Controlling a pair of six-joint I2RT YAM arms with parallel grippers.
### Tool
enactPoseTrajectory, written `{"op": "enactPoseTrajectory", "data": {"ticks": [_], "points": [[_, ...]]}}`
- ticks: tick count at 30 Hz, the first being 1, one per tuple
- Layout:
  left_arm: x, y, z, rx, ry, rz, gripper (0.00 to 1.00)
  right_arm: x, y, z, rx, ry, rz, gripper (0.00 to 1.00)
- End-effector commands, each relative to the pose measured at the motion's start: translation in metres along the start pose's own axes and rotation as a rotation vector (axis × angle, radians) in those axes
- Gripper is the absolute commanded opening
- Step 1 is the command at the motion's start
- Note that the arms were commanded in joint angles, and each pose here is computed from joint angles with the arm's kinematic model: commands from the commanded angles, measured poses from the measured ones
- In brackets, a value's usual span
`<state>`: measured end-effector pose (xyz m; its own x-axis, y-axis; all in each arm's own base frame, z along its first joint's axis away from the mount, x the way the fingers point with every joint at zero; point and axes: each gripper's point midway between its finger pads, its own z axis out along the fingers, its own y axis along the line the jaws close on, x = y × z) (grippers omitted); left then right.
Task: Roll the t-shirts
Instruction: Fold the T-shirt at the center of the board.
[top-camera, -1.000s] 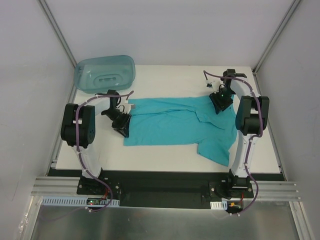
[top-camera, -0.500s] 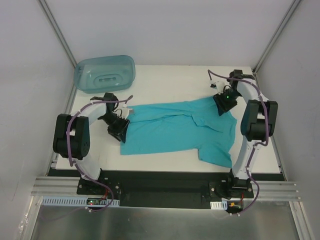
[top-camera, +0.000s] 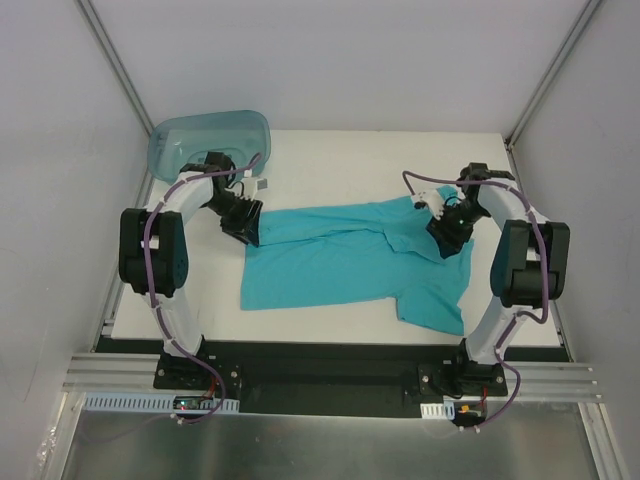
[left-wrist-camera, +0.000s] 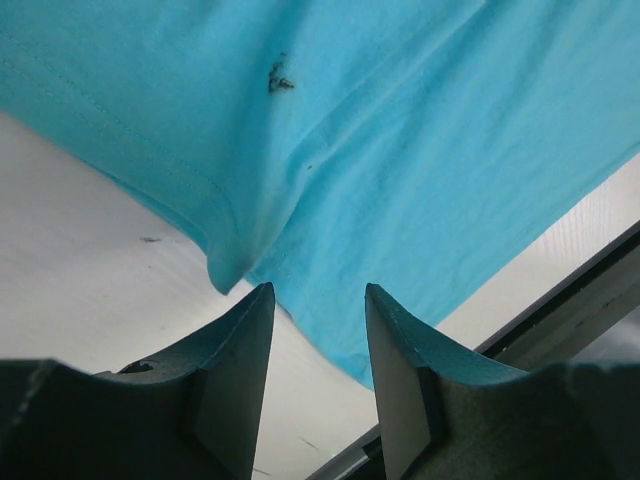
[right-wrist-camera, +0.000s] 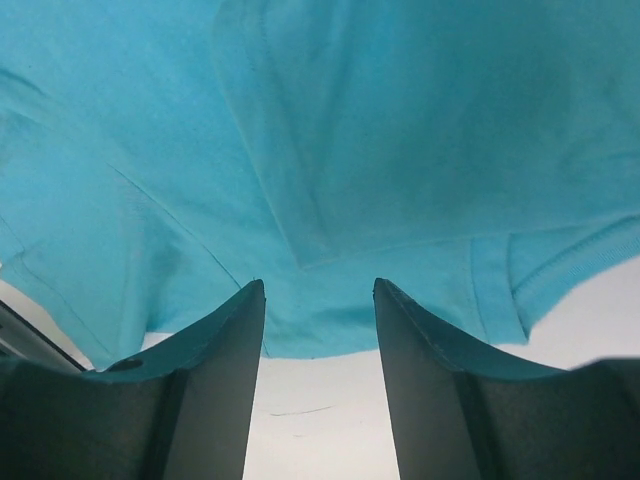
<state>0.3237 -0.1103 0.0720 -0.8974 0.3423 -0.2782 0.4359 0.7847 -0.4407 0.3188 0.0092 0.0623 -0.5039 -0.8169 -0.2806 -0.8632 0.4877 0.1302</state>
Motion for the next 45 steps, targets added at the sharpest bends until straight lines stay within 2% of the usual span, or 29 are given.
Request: {"op": "enactPoseTrajectory", "data": {"ticks": [1,8,15,20,29,40,45], "points": [[-0.009,0.002,-0.001,0.005,0.003,-0.009,0.42,-0.001,0.011,0.013,-0.058,0.018,-0.094,0.51],[-0.010,0.007,0.002,-0.004,0.015,-0.005,0.42,0.009,0.000,0.030,-0.031,0.115,-0.120,0.47],[-0.003,0.011,0.010,0.002,0.045,-0.010,0.42,0.016,-0.013,0.036,-0.006,0.159,-0.109,0.41],[0.000,0.016,0.014,-0.005,0.061,-0.013,0.42,0.021,-0.009,0.037,-0.022,0.174,-0.117,0.39],[0.000,0.016,0.017,0.001,0.067,-0.021,0.42,0.018,0.005,0.022,-0.036,0.145,-0.143,0.41],[0.002,0.017,0.021,0.010,0.079,-0.029,0.42,0.026,0.006,0.030,-0.037,0.179,-0.167,0.41],[0.004,0.017,0.022,0.010,0.084,-0.031,0.42,0.023,0.000,0.032,-0.019,0.181,-0.138,0.33]]}}
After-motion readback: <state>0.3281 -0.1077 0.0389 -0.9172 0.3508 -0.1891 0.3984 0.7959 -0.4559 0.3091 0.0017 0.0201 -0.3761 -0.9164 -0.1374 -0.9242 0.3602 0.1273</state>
